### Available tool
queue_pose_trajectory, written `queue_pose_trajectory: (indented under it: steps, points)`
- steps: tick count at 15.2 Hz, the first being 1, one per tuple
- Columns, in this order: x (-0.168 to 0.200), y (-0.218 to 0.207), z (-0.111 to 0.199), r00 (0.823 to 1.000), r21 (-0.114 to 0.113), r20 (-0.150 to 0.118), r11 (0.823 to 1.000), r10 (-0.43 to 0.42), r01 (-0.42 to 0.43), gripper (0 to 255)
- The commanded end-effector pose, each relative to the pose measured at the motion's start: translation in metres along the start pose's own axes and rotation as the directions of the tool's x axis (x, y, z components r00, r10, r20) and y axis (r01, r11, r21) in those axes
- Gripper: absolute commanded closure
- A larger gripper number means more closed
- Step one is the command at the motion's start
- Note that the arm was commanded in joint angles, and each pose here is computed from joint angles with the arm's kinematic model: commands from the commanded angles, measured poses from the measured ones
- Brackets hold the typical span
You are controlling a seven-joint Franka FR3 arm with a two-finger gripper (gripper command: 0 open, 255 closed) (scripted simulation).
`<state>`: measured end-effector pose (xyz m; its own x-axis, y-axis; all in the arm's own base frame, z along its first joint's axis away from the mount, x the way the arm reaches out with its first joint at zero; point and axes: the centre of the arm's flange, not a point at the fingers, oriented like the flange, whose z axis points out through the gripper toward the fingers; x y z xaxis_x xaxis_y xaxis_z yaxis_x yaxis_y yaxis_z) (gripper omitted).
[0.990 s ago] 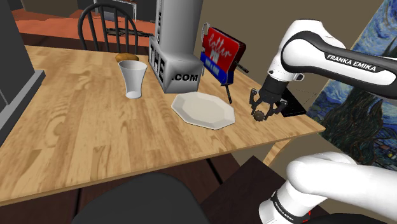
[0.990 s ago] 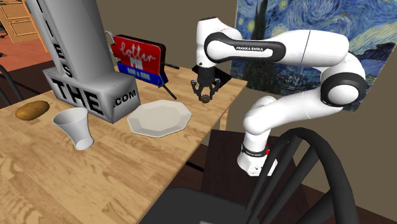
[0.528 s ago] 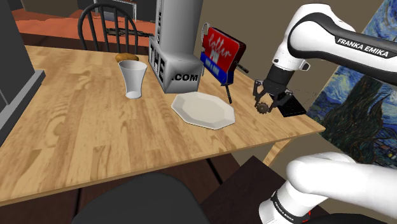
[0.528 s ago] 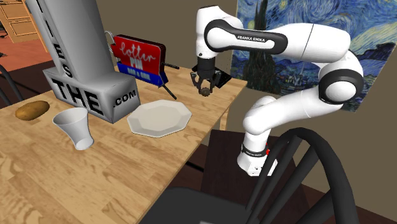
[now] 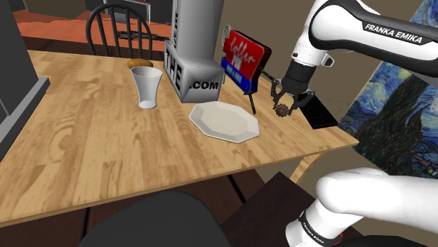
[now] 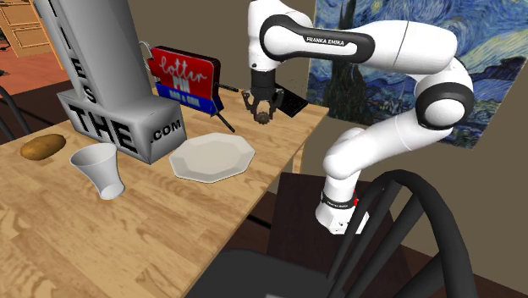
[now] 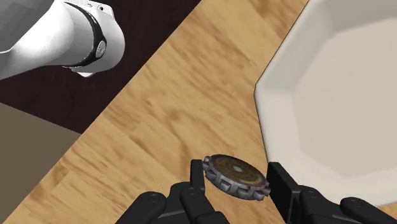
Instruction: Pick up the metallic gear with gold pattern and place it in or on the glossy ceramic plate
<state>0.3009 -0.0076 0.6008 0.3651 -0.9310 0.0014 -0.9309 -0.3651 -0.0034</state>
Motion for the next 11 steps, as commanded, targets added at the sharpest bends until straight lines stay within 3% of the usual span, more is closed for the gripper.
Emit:
queue_pose_trajectory:
  steps: [1, 11]
  points:
    - [-0.004, -0.026, 0.001, 1.000, 0.001, 0.001, 1.000, 0.000, 0.000, 255]
    - [-0.030, -0.156, -0.004, 1.000, 0.001, 0.001, 1.000, 0.000, 0.000, 255]
